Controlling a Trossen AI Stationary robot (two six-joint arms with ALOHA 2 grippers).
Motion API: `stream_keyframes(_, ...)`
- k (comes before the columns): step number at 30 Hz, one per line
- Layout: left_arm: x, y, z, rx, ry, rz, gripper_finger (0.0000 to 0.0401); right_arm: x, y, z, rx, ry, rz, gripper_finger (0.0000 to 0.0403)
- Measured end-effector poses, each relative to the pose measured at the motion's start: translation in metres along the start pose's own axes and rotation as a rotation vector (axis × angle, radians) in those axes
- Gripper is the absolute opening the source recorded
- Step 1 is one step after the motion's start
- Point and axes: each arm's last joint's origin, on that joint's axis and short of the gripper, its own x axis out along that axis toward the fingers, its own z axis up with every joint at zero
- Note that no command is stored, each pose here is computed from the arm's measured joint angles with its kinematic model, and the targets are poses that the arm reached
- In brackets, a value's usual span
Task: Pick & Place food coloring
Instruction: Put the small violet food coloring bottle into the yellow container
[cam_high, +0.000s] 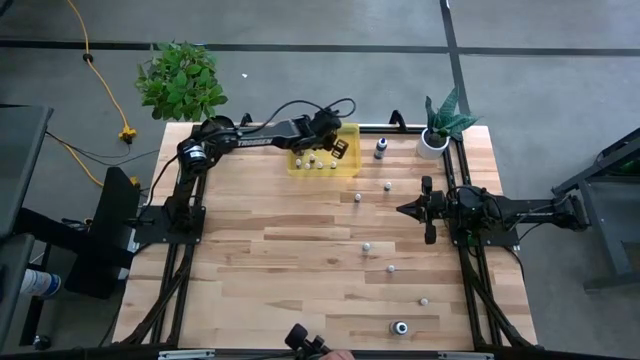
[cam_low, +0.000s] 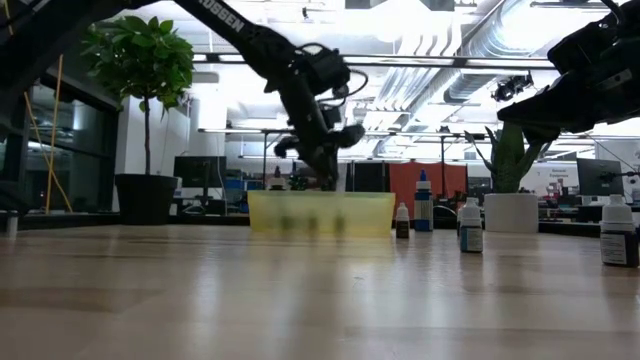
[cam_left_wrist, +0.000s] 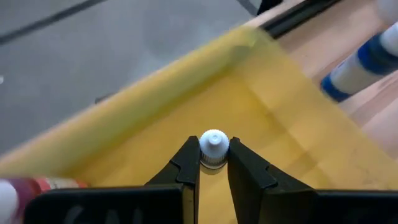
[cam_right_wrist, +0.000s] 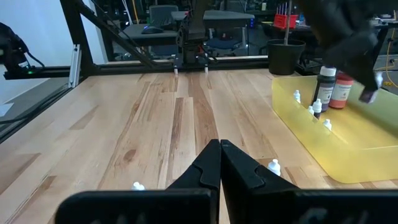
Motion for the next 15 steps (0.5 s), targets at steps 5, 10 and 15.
stream_keyframes(5,-0.013,-0.002,0.025,0.093,-0.050,-0.024,0.0047,0.000,0.000,0.000,0.000,0.000,0.000,0.0000)
stream_keyframes(10,-0.012,-0.007,0.031,0.207,-0.071,-0.104,0.0047,0.000,0.000,0.000,0.000,-0.001,0.000,0.0000)
stream_keyframes(15,0.005,-0.018,0.020,0.324,-0.029,-0.277,0.0047,0.000,0.000,0.000,0.000,0.000,0.000,0.0000)
